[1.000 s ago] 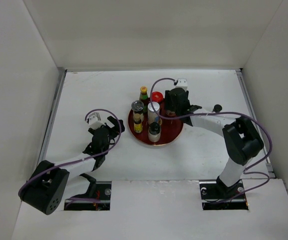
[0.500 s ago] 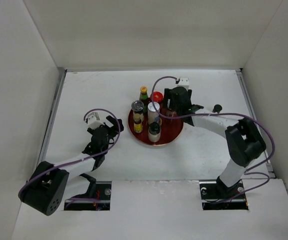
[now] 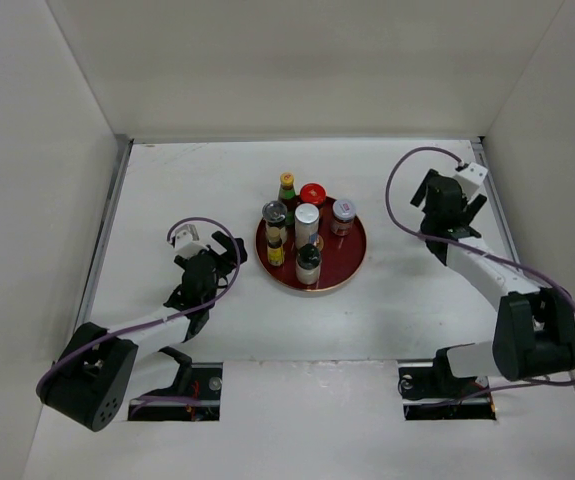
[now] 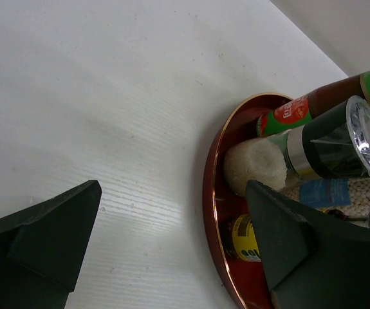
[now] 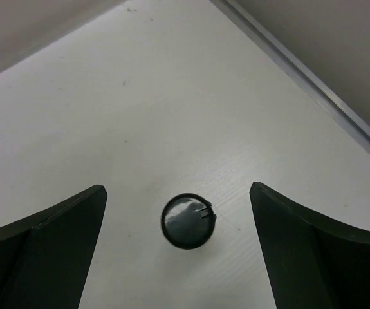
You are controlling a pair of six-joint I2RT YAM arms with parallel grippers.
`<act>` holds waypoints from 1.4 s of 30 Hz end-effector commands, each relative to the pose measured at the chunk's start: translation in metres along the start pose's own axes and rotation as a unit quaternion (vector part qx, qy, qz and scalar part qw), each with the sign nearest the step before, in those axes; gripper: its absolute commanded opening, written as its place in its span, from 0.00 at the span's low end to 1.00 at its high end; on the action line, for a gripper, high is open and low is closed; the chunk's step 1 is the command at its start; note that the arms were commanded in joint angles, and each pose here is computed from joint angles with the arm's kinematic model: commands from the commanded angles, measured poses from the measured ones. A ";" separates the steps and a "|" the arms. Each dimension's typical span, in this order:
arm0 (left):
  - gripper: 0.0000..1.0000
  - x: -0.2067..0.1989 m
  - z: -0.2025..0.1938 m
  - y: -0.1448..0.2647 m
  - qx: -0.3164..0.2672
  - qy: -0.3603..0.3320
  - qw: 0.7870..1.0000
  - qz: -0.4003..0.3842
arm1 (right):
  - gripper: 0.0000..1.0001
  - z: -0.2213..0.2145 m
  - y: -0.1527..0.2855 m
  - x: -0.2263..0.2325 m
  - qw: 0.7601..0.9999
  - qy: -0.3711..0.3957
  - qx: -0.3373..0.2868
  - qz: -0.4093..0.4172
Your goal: Organize the condiment bottles
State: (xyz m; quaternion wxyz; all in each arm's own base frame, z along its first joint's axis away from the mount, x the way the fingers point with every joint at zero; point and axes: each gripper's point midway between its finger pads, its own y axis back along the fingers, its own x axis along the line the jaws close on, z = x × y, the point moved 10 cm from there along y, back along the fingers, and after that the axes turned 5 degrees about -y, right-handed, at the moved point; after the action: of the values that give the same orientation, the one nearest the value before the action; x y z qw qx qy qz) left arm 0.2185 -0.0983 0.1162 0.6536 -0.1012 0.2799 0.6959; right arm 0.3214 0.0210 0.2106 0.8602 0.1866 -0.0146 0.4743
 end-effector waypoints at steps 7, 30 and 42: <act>0.98 -0.016 0.009 -0.005 -0.013 0.015 0.999 -0.029 | 0.95 -0.027 -0.027 -0.002 0.999 0.001 0.048 -0.011; 1.00 -0.008 0.013 -0.008 -0.017 0.019 1.000 -0.007 | 0.44 -0.046 0.103 0.068 0.976 0.044 0.050 0.207; 1.00 -0.005 0.019 -0.009 -0.026 0.020 0.999 0.004 | 0.47 -0.107 0.127 0.116 0.945 0.106 0.112 0.289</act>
State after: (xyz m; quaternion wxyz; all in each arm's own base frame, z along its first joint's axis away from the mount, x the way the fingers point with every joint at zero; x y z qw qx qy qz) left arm 0.2215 -0.0898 0.1097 0.6371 -0.0899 0.2888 0.7090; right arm 0.2545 0.2019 0.1546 0.6663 0.2178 0.1295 0.7014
